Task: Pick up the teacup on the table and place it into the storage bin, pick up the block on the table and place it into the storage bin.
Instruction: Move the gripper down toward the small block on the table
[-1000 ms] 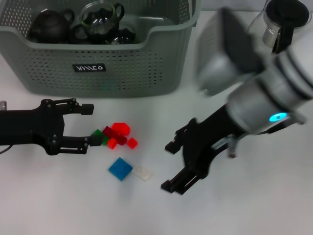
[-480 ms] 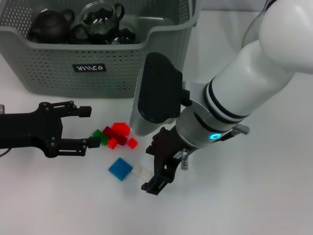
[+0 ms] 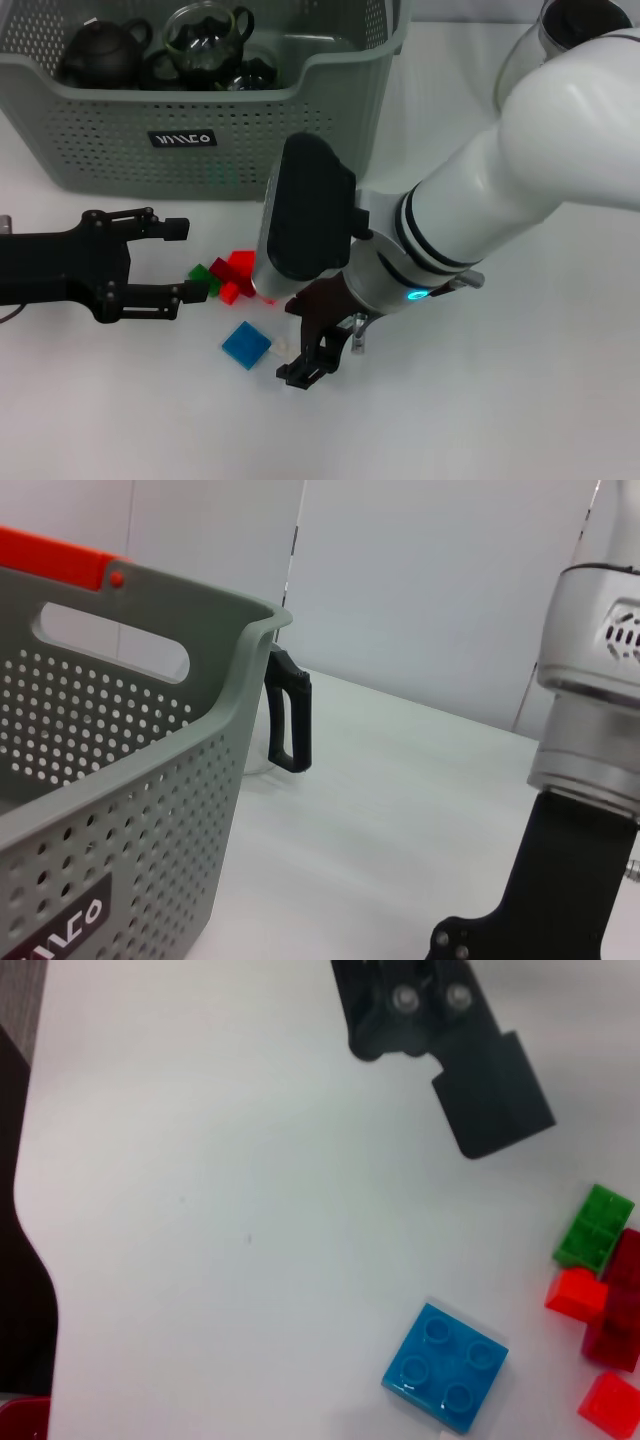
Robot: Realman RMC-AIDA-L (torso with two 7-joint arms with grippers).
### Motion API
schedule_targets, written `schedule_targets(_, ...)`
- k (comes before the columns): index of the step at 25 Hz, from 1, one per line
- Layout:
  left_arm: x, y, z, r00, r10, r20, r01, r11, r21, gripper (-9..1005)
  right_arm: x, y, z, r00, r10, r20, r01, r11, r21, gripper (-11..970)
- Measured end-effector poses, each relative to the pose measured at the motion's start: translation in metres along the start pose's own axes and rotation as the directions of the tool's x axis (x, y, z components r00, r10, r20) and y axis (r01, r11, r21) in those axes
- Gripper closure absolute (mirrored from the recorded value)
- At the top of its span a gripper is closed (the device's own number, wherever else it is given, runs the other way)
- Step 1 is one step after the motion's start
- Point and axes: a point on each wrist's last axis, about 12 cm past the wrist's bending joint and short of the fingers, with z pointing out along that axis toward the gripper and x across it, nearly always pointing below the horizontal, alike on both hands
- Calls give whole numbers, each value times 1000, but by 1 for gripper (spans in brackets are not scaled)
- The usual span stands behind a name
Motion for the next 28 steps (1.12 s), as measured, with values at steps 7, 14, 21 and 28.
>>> schedule_targets(7,0,0,1,1000,-1,2,1,1000,1,170,-1,1,3,1000,-2,12,2,1000,10,159)
schedule_targets(14,-1,0,1,1000,1,2,-1,1000,0,170,-1,4,7,1000,-7,24,7,1000,7,375)
schedule_targets(21,0,0,1,1000,0,2,0,1000,-1,170,1,3,10,1000,-6,19,6,1000,13,417)
schedule_targets(28,-1,1,2,1000,-3,5,3,1000,3,170,3,2,12,1000,-3,13,2,1000,16,537)
